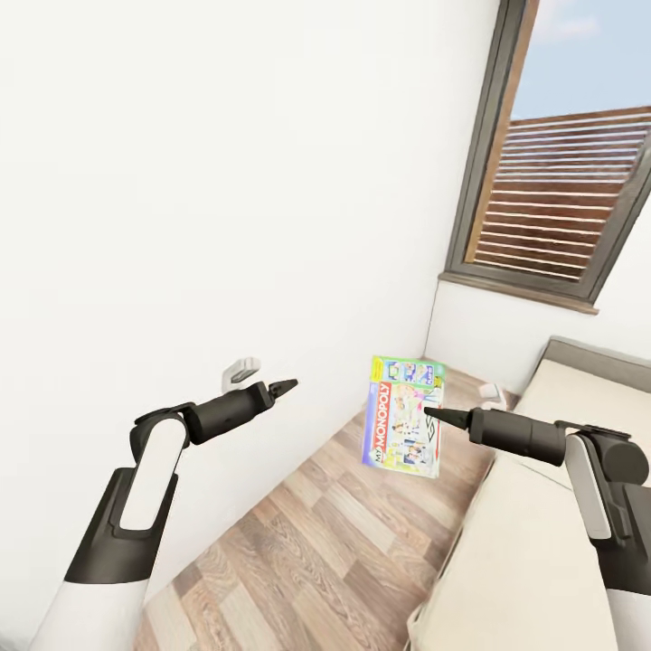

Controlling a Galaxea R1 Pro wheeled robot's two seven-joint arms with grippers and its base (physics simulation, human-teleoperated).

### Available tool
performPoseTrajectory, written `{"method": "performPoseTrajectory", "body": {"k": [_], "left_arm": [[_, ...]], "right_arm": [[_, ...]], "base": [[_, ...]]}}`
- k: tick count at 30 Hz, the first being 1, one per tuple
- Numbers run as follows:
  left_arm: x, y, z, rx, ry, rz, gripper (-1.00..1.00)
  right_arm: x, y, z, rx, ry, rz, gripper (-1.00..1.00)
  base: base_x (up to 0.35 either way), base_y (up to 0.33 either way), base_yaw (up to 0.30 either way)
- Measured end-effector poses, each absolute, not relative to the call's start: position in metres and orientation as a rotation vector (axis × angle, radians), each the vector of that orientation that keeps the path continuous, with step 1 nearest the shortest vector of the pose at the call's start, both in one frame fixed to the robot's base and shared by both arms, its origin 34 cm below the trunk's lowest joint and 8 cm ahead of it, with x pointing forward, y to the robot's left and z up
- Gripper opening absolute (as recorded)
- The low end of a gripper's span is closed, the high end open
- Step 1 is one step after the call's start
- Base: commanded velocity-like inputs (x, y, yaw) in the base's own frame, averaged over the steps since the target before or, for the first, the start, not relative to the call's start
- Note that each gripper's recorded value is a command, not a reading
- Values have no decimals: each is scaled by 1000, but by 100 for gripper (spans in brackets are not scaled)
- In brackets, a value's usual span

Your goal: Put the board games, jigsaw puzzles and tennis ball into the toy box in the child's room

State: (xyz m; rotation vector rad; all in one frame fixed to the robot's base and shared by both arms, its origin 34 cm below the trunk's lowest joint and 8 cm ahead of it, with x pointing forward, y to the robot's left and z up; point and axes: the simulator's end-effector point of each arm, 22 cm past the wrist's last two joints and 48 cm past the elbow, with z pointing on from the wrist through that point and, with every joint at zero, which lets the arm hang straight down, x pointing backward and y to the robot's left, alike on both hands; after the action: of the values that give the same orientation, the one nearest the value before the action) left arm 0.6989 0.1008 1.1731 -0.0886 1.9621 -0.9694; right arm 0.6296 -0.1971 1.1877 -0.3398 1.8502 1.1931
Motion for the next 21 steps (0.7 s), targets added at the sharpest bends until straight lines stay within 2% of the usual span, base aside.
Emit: {"method": "performPoseTrajectory", "body": {"k": [21], "left_arm": [[699, 102, 1173, -90, 1963, -968, 100]], "right_arm": [[630, -197, 1188, -340, 1850, 1193, -100]], "base": [[0, 0, 300]]}}
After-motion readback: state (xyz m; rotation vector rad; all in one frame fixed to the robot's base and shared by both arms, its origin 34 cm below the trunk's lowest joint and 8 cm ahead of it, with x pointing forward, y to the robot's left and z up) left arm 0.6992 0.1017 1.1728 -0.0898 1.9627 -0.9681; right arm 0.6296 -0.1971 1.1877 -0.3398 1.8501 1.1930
